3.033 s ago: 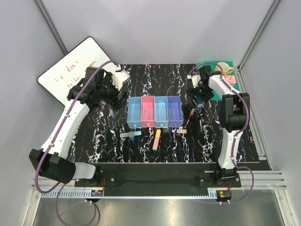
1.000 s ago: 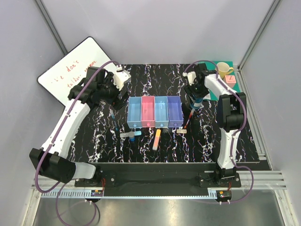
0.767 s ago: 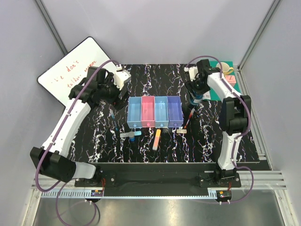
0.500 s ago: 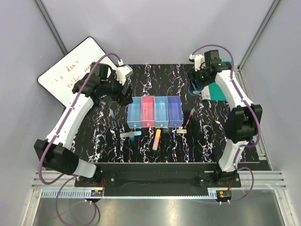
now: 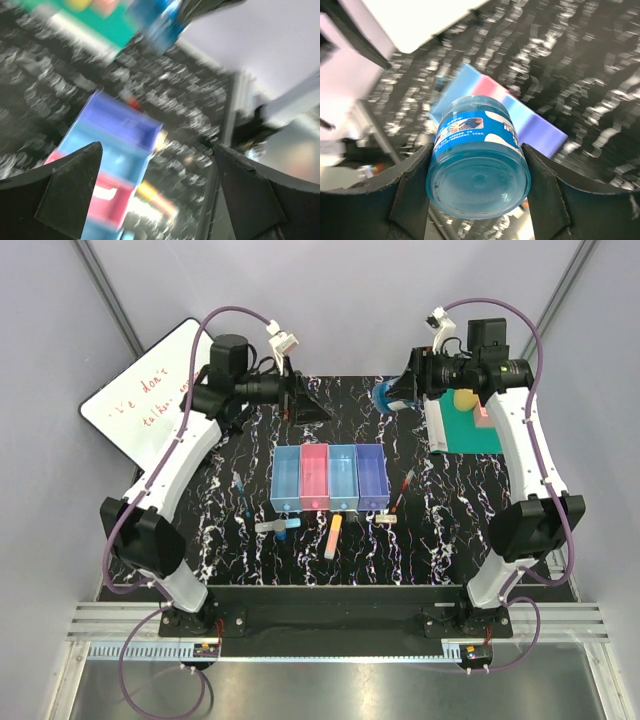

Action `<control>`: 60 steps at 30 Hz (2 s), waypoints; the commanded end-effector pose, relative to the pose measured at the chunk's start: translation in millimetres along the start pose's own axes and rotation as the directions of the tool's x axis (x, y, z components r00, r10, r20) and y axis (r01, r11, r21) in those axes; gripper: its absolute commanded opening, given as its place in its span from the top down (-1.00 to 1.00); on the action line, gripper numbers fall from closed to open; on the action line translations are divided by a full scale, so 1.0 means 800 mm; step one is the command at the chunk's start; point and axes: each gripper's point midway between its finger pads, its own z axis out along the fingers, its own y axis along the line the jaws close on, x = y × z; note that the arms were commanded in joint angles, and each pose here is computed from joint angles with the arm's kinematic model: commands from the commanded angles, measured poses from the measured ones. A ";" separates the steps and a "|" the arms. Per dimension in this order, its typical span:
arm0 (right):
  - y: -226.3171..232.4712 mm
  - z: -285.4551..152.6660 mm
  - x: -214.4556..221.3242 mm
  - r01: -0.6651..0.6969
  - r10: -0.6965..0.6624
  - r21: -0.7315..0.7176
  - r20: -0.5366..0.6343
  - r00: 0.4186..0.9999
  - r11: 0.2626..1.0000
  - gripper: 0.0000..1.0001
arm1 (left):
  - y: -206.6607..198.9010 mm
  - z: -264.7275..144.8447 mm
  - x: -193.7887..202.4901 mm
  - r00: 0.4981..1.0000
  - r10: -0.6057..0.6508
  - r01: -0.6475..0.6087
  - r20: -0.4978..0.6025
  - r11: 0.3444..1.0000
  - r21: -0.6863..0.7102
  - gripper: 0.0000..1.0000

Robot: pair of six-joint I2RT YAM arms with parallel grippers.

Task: Sort the stationery into containers
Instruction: Place the stationery in the storage box.

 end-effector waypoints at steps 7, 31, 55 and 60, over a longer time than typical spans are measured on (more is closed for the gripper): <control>0.099 -0.034 -0.052 0.047 0.006 -0.312 0.168 0.986 0.949 1.00 | -0.112 0.026 -0.094 0.977 0.053 -0.133 0.205 0.906 0.401 -0.98; 0.160 -0.083 -0.080 0.156 -0.039 -0.386 0.295 0.955 0.909 1.00 | -0.101 0.061 -0.068 0.975 0.061 -0.150 0.215 0.891 0.429 -0.98; 0.164 -0.076 -0.063 0.051 0.065 -0.476 0.223 0.973 0.878 1.00 | -0.112 0.056 -0.076 0.969 0.073 -0.175 0.236 0.876 0.449 -0.98; 0.169 -0.078 -0.067 0.041 0.082 -0.505 0.220 0.972 0.862 1.00 | -0.117 0.056 -0.079 0.967 0.085 -0.190 0.241 0.871 0.453 -0.98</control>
